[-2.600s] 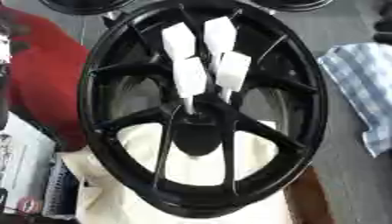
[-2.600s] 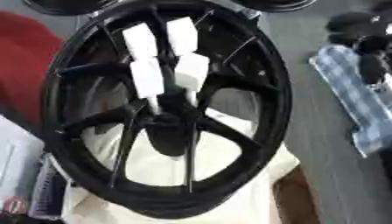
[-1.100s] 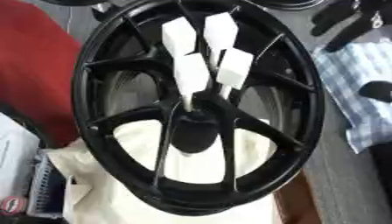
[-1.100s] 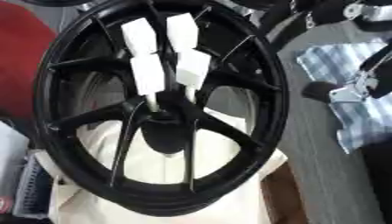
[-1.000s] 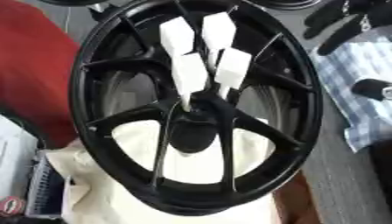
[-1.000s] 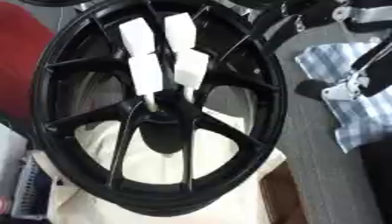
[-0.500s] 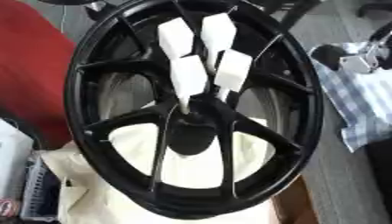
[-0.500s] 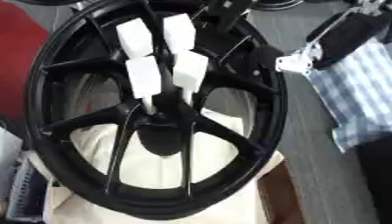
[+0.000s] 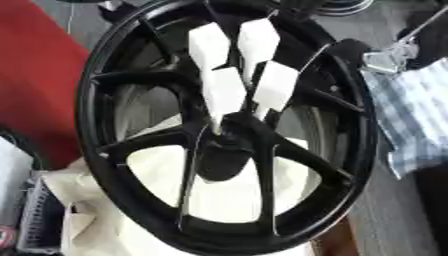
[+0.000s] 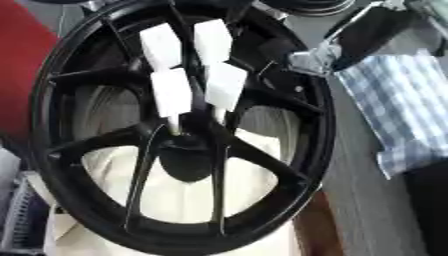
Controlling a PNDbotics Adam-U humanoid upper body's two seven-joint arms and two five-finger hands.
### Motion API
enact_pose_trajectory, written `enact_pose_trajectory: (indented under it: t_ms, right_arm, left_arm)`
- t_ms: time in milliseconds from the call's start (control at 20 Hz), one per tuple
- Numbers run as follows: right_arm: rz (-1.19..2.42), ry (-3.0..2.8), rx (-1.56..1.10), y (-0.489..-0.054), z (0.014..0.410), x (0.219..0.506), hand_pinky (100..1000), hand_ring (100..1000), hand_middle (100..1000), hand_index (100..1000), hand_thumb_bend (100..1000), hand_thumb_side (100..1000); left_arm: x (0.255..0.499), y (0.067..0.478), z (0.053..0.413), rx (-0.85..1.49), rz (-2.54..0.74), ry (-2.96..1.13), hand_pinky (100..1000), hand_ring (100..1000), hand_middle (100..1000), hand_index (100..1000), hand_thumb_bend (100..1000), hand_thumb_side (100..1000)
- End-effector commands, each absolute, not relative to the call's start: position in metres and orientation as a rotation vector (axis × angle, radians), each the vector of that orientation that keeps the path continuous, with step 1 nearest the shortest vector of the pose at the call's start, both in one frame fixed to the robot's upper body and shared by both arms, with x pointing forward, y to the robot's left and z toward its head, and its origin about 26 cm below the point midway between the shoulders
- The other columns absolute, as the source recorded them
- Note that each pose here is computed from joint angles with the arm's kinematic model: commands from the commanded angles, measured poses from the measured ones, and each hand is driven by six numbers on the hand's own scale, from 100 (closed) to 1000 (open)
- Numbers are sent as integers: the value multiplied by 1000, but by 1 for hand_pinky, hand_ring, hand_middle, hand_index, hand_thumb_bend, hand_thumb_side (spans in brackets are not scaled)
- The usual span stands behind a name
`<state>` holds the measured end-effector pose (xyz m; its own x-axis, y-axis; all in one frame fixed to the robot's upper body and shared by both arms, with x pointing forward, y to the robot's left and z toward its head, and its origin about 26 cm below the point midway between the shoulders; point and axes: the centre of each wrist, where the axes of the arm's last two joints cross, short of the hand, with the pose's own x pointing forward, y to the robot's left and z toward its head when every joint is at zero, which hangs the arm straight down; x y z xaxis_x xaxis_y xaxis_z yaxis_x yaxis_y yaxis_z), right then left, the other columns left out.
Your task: Pull the pin out of the wheel hub.
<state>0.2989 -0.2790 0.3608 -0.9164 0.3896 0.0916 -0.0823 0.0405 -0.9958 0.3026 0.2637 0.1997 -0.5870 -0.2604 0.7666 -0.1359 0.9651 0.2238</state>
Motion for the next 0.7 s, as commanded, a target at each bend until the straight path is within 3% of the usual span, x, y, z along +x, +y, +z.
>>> enact_pose_trajectory:
  t_ms: [50, 700]
  right_arm:
    - [1913, -1996, -350, -282, 372, 299, 907, 960, 895, 846, 108, 378]
    - [1842, -1948, -454, -290, 366, 321, 921, 1000, 950, 913, 202, 409]
  left_arm:
    - [300, 266, 212, 293, -198, -2248, 785, 800, 594, 753, 100, 650]
    - [301, 265, 215, 297, -194, -2264, 786, 801, 594, 753, 100, 654]
